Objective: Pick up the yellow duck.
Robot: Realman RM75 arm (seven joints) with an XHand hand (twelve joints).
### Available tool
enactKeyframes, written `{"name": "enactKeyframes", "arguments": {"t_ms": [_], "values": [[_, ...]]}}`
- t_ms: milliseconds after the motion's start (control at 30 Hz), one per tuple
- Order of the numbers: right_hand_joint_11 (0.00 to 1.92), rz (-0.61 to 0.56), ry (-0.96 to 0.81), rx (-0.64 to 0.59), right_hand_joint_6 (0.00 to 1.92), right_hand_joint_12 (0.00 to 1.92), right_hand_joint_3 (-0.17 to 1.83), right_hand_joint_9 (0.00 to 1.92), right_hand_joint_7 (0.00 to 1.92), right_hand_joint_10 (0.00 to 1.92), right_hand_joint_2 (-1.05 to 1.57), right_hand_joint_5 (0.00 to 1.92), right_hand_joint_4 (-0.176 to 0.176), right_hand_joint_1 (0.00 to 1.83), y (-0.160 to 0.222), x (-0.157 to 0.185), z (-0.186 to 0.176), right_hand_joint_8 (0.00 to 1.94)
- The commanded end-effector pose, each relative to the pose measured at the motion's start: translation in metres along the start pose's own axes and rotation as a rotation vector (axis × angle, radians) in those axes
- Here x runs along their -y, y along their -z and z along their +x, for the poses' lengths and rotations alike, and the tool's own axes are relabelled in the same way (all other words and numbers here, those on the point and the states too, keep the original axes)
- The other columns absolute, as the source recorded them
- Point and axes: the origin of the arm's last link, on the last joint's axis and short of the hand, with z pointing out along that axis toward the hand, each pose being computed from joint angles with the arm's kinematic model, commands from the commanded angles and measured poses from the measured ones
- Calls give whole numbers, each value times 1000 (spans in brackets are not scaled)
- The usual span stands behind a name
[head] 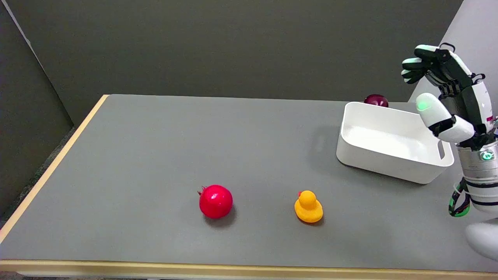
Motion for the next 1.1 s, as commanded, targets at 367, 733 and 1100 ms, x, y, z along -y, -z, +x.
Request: {"name": "enactKeyframes", "arguments": {"t_ms": [367, 733, 1100], "values": [[443, -90, 426, 337, 610, 1705, 905, 499, 563, 1194, 684, 338, -48, 708, 31, -1, -38, 749], [341, 4, 440, 462, 580, 1617, 899, 378, 475, 1087, 647, 320, -63, 696, 46, 29, -85, 625], [131, -63, 354, 590, 525, 1365, 868, 181, 340, 866, 631, 287, -71, 631, 61, 41, -135, 469]]}}
